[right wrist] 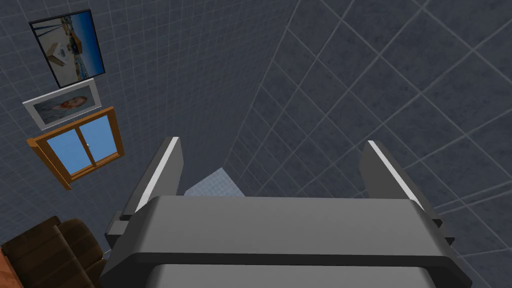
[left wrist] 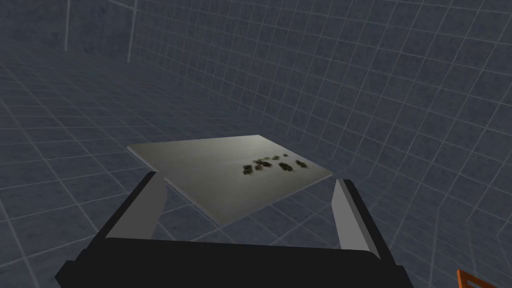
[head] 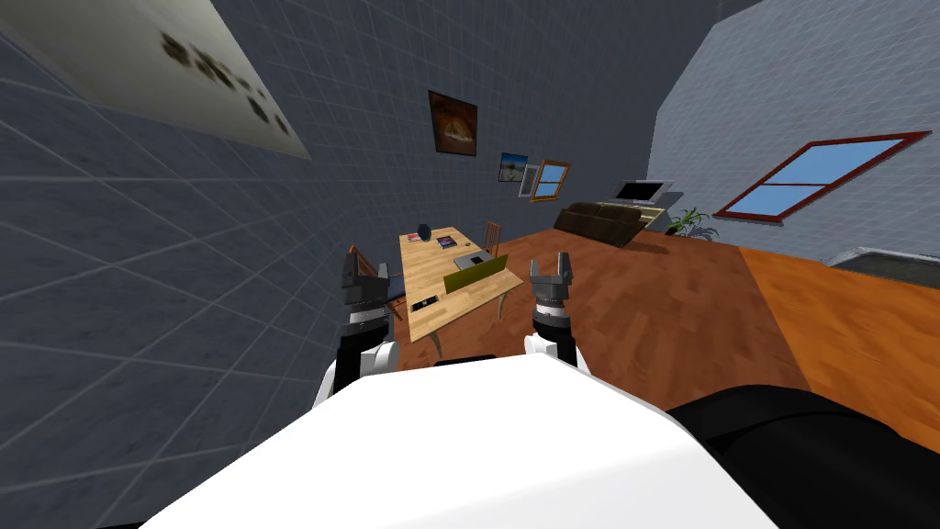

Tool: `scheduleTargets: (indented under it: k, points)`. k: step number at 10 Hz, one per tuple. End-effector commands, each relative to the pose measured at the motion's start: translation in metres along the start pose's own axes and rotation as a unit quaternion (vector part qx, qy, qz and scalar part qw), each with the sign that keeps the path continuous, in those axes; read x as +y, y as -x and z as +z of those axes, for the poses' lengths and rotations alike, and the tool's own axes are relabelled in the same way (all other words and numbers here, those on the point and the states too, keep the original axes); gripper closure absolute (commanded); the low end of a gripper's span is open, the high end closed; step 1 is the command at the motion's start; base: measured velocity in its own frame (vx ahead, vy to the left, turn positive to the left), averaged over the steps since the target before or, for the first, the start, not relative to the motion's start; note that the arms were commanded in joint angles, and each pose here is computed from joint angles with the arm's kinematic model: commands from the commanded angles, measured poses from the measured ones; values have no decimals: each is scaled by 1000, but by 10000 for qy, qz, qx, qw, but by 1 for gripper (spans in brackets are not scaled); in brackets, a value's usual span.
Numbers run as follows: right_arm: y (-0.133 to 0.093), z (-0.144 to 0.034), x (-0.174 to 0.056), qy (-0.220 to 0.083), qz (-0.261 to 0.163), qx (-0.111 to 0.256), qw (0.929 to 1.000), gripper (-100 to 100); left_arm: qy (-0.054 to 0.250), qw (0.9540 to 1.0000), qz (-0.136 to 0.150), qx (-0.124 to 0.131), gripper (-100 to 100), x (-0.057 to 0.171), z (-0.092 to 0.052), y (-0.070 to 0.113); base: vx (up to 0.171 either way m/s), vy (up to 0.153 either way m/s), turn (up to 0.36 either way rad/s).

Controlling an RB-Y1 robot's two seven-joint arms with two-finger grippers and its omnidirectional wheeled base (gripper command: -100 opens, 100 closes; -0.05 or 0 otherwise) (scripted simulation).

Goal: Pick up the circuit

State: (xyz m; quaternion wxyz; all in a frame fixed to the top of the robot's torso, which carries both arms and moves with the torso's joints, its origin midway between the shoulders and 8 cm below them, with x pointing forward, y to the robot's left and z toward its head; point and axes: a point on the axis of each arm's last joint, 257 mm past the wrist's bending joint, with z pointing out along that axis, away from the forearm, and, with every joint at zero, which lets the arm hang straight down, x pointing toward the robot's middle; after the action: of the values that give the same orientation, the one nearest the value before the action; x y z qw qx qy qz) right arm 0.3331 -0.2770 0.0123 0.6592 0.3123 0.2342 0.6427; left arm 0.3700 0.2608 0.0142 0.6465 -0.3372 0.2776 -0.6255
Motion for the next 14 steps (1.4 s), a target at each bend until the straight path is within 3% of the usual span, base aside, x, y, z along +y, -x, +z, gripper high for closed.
scheduleTargets:
  k: [1, 5, 8, 9, 10, 11, 13, 14]
  points:
    - [0, 0, 0, 0, 0, 0, 10000, 0, 154, 9998, 37, 97, -100, 10, -2, 3, -13, 3, -77]
    - [0, 0, 0, 0, 0, 0, 10000, 0, 715, 9972, 68, 228, -100, 48, -9, 21, -28, 5, -113]
    - [0, 0, 0, 0, 0, 0, 10000, 0, 1375, 9903, 57, 203, -100, 91, -21, 49, -31, 0, -184]
    - [0, 0, 0, 0, 0, 0, 10000, 0, 1376, 9903, 40, 204, -100, 91, -21, 49, -19, 4, -46]
    - [0, 0, 0, 0, 0, 0, 10000, 0, 1637, 9864, 19, 165, -100, 107, -27, 61, -10, -2, -151]
    - [0, 0, 0, 0, 0, 0, 10000, 0, 1637, 9864, 19, 165, -100, 107, -27, 61, -7, 2, -75]
    - [0, 0, 0, 0, 0, 0, 10000, 0, 2181, 9759, 18, 67, -100, 140, -41, 89, -9, -2, -219]
    - [0, 0, 0, 0, 0, 0, 10000, 0, 2211, 9752, -39, 37, -100, 141, -42, 90, -9, 5, -71]
